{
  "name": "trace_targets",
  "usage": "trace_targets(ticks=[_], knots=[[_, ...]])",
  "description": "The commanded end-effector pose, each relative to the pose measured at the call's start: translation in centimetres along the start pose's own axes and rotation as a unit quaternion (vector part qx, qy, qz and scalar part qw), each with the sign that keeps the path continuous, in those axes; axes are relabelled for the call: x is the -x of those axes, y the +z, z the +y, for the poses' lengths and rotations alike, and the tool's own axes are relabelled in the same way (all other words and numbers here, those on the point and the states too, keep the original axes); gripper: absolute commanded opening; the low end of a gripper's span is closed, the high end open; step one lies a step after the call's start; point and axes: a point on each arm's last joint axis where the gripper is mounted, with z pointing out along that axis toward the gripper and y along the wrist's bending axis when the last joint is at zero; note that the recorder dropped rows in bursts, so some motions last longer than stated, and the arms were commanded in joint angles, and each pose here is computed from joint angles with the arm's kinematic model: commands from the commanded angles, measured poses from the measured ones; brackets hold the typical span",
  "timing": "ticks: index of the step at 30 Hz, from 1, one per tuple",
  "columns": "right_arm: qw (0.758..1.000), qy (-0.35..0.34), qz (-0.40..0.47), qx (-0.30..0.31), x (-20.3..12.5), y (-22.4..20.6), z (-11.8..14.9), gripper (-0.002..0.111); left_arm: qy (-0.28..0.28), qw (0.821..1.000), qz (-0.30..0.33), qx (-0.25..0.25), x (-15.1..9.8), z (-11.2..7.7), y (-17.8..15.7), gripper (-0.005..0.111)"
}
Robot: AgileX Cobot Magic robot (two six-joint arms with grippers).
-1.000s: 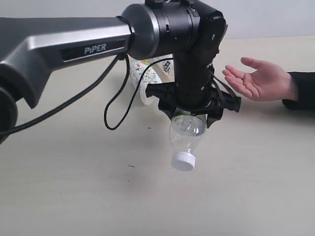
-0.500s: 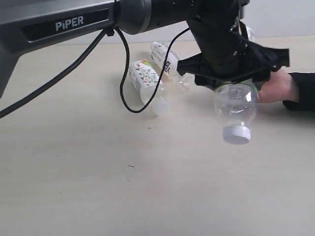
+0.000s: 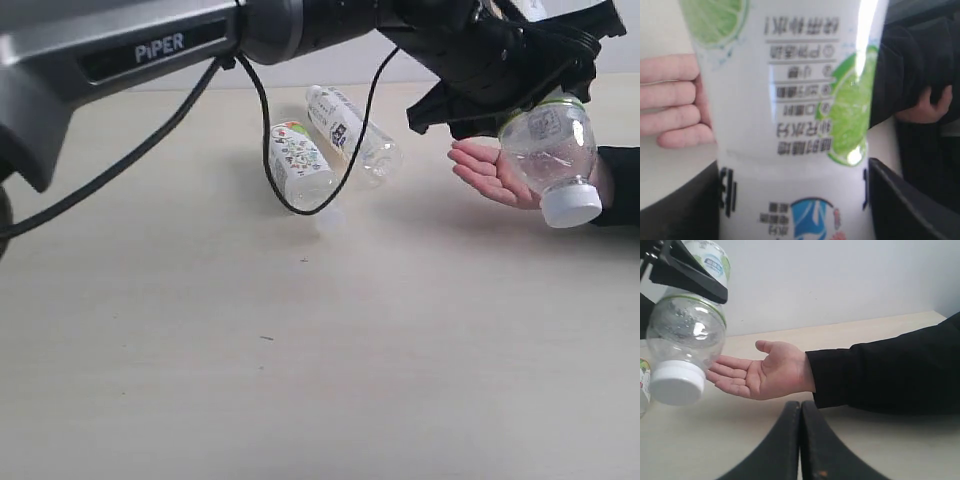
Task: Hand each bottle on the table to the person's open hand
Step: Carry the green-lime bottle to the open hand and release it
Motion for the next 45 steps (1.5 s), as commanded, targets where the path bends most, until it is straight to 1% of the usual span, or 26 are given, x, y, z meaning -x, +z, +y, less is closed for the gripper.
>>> trace_targets(ticks=[1, 3, 6, 9, 14, 18, 21, 25, 28, 33, 36, 39, 45], knots=[[1.0, -0.002, -0.005, 0.002, 0.0, 0.0, 0.0, 0.0, -0.055, 0.998, -0.019, -0.039, 0.4, 1.4, 2.6, 0.0], [1.0, -0.002, -0.005, 0.002, 0.0, 0.0, 0.0, 0.0, -0.074, 0.996, -0.021, -0.04, 0.3, 2.4, 3.9, 0.0], [1.0, -0.002, -0.005, 0.002, 0.0, 0.0, 0.0, 0.0, -0.079, 0.996, -0.033, -0.035, 0.2, 3.7, 5.5, 0.0], [1.0, -0.002, -0.005, 0.002, 0.0, 0.0, 0.0, 0.0, -0.068, 0.997, -0.036, -0.029, -0.1, 4.5, 6.6, 0.0], [1.0, -0.002, -0.005, 0.002, 0.0, 0.0, 0.0, 0.0, -0.079, 0.996, -0.017, -0.023, -0.9, 5.5, 7.8, 0.0], [1.0, -0.002, -0.005, 0.002, 0.0, 0.0, 0.0, 0.0, -0.073, 0.997, 0.003, -0.034, -1.3, 5.6, 8.1, 0.002], [1.0, -0.002, -0.005, 0.002, 0.0, 0.0, 0.0, 0.0, -0.07, 0.996, 0.008, -0.047, -1.4, 5.3, 8.1, 0.013], [1.0, -0.002, -0.005, 0.002, 0.0, 0.0, 0.0, 0.0, -0.082, 0.995, 0.01, -0.055, -1.4, 5.1, 8.1, 0.034], [1.0, -0.002, -0.005, 0.002, 0.0, 0.0, 0.0, 0.0, -0.074, 0.996, 0.01, -0.055, -1.4, 5.1, 8.1, 0.049], [1.0, -0.002, -0.005, 0.002, 0.0, 0.0, 0.0, 0.0, -0.065, 0.996, 0.018, -0.053, -1.5, 5.2, 8.1, 0.068], [1.0, -0.002, -0.005, 0.002, 0.0, 0.0, 0.0, 0.0, -0.063, 0.996, 0.022, -0.052, -1.6, 5.2, 8.1, 0.076], [1.0, -0.002, -0.005, 0.002, 0.0, 0.0, 0.0, 0.0, -0.063, 0.996, 0.028, -0.05, -1.7, 5.2, 8.1, 0.081], [1.0, -0.002, -0.005, 0.002, 0.0, 0.0, 0.0, 0.0, -0.062, 0.996, 0.043, -0.046, -2.0, 5.3, 8.0, 0.082]])
